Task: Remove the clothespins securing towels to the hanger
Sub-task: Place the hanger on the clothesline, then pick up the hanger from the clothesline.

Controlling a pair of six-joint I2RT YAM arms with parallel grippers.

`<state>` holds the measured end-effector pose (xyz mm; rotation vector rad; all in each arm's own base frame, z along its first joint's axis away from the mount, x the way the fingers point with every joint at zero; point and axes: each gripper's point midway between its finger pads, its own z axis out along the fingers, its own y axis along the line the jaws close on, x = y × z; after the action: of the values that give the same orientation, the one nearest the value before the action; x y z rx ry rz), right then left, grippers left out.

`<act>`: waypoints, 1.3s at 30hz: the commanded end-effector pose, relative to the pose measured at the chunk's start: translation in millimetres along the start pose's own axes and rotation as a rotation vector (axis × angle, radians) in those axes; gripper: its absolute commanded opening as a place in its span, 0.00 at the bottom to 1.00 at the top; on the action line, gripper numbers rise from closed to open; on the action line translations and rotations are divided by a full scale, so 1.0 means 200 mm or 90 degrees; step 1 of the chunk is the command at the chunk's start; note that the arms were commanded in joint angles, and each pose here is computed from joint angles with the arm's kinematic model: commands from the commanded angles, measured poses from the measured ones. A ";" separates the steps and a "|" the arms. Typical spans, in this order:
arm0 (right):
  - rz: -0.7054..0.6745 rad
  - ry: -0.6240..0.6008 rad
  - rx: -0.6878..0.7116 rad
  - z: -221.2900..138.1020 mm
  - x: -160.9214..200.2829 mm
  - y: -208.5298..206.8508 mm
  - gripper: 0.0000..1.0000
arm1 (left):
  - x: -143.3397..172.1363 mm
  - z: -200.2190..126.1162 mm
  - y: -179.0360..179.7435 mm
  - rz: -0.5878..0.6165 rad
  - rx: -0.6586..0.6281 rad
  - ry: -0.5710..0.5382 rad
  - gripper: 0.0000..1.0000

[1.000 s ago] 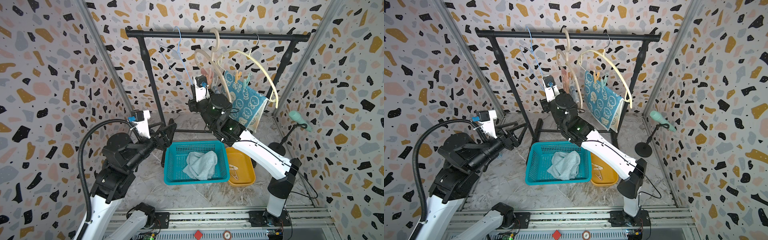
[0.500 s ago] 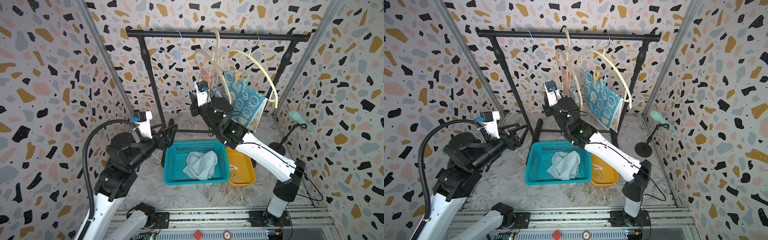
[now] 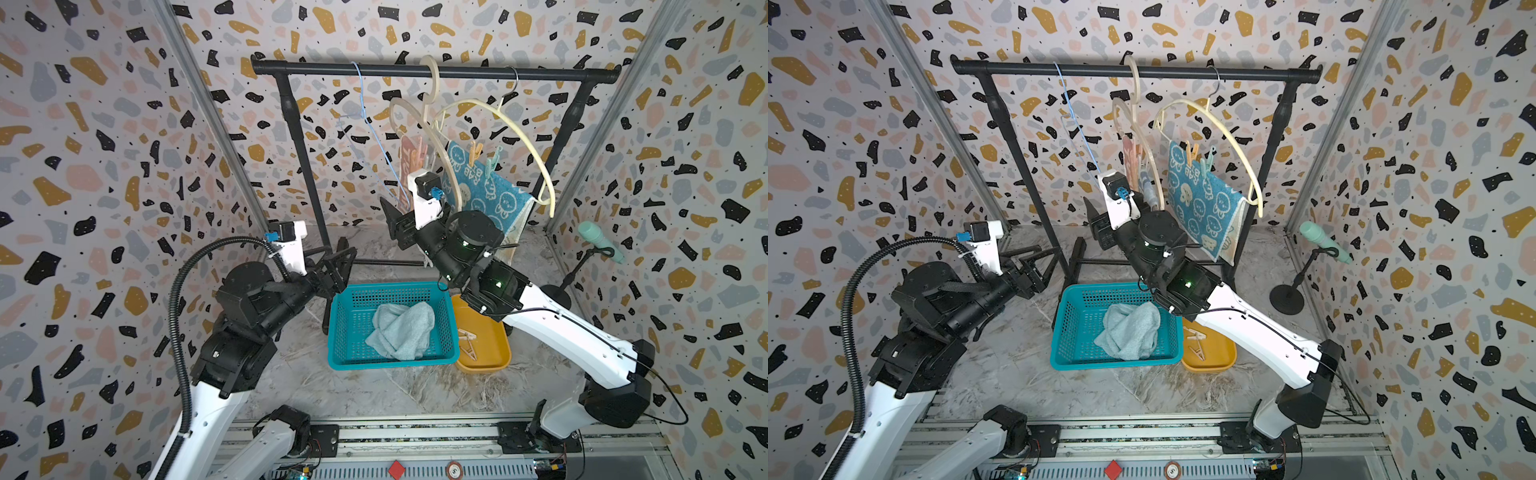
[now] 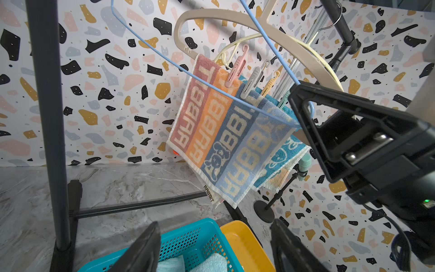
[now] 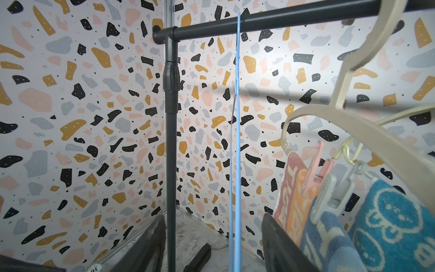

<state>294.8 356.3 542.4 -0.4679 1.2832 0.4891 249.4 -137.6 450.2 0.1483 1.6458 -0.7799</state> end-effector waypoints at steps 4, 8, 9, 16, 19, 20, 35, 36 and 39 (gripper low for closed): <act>0.043 -0.057 -0.021 -0.19 -0.19 -0.05 0.68 | -0.13 -0.05 -0.06 0.021 0.009 -0.043 0.74; 0.049 -0.071 -0.034 -0.28 -0.24 -0.07 0.68 | -0.13 -0.05 -0.05 0.023 0.005 -0.043 0.74; 0.048 -0.072 -0.036 -0.30 -0.26 -0.07 0.68 | -0.13 -0.05 -0.05 0.023 0.005 -0.044 0.74; 0.041 -0.080 -0.036 -0.39 -0.37 -0.12 0.67 | -0.12 -0.03 -0.03 0.023 0.000 -0.041 0.74; 0.034 -0.083 -0.015 -0.43 -0.41 -0.17 0.66 | -0.11 -0.01 -0.03 0.023 -0.002 -0.037 0.74; 0.030 -0.083 -0.008 -0.44 -0.42 -0.19 0.66 | -0.11 -0.01 -0.03 0.023 -0.001 -0.037 0.74; 0.050 0.016 0.078 -0.38 -0.34 -0.50 0.58 | -0.09 0.02 -0.02 0.034 0.001 -0.029 0.74; 0.054 0.019 0.074 -0.37 -0.33 -0.52 0.56 | -0.08 0.02 -0.02 0.035 -0.001 -0.028 0.74; 0.053 0.041 0.059 -0.34 -0.28 -0.52 0.54 | -0.08 0.02 -0.01 0.038 -0.005 -0.025 0.74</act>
<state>294.4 217.2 594.2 -0.3053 1.3493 0.4094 257.3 -136.2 455.1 0.1520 1.6404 -0.7387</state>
